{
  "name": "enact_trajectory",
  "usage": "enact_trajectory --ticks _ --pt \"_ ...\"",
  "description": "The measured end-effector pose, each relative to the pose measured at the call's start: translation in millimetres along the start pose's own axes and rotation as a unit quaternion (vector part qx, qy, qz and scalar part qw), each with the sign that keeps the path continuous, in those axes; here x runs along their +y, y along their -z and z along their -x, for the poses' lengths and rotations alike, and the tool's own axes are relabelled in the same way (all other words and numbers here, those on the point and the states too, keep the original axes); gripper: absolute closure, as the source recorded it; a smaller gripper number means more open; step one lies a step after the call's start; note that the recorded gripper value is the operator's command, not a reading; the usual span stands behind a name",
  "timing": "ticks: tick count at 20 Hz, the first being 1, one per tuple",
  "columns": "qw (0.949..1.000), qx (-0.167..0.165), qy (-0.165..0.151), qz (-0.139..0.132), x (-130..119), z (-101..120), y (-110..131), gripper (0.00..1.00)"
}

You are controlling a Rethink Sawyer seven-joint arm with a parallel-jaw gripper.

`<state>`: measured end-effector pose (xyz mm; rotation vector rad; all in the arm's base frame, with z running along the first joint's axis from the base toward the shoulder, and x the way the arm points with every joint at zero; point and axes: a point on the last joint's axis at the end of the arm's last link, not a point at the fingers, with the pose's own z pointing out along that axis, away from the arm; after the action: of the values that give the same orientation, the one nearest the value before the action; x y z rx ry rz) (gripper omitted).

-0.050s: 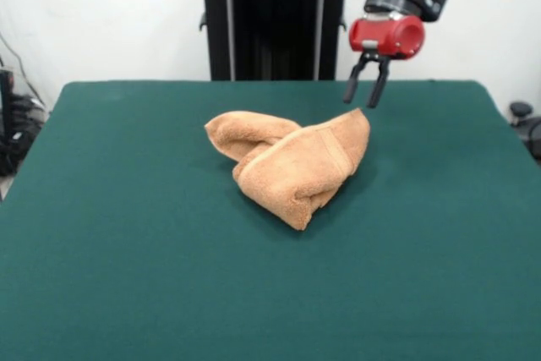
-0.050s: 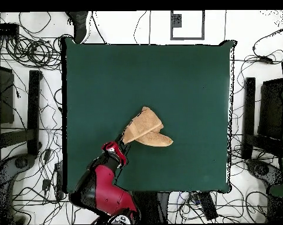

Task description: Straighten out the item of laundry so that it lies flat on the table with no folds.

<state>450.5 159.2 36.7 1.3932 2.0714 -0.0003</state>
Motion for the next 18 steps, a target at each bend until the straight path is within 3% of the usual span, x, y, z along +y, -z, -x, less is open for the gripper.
enact_trajectory --ticks 18 --pt "0.9996 0.004 0.013 -0.023 -20.9 -12.5 -12.9 0.0"
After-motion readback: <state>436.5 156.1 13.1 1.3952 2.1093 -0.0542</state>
